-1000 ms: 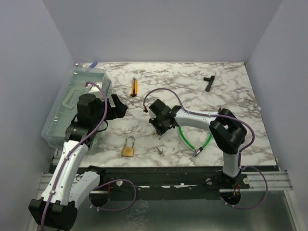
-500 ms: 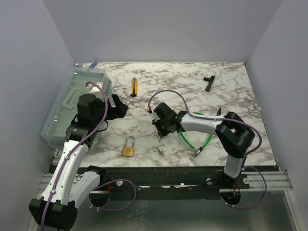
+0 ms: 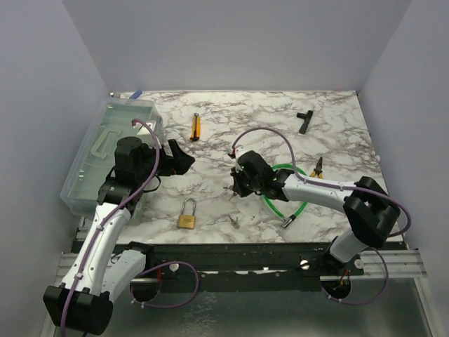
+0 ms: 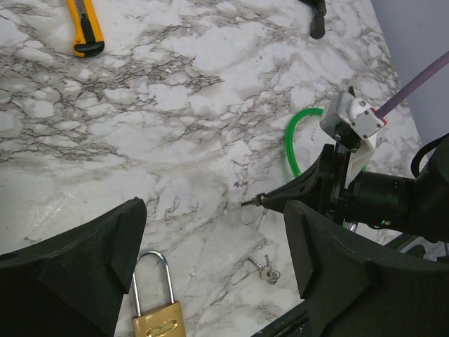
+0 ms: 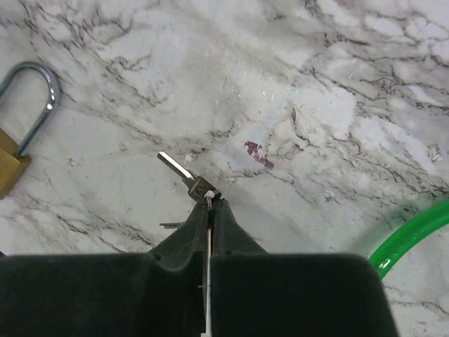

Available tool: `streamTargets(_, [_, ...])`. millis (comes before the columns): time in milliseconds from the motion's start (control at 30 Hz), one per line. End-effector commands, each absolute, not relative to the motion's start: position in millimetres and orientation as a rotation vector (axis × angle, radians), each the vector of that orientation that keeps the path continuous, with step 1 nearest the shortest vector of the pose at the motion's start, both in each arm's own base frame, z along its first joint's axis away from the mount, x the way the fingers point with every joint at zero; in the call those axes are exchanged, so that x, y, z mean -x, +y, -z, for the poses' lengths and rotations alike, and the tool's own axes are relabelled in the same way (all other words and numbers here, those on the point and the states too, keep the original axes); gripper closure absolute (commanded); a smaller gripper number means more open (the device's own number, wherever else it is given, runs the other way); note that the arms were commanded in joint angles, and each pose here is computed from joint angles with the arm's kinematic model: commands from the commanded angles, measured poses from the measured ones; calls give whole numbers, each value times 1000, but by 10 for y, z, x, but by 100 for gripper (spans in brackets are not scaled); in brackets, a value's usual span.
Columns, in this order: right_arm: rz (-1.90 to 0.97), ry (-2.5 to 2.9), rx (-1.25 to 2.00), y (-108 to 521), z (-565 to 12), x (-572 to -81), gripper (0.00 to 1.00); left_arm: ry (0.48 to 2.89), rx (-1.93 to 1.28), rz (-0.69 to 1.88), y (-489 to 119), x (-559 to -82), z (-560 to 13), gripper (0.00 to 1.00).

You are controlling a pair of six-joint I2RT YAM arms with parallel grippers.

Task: Unlock with the key

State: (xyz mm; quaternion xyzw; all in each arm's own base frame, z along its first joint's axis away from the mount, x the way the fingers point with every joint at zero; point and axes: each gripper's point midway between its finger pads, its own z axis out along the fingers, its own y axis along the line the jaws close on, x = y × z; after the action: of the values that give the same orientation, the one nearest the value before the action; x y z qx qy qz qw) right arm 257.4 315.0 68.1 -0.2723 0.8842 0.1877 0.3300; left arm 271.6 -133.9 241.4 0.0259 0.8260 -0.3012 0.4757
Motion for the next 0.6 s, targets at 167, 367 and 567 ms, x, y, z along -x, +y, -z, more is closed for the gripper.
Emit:
streamTargets(167, [-616, 2178, 559, 3249, -1179, -2615, 100, 1974, -186, 1007, -1700, -2563, -2505, 17])
streamTargets(367, [-725, 2095, 428, 3232, -1621, -2582, 100, 1992, -104, 1110, -1794, -2626, -2490, 23])
streamTargets(567, [-848, 2006, 378, 3284, -1989, -2525, 100, 1934, -13, 1249, -1990, -2644, -2581, 29])
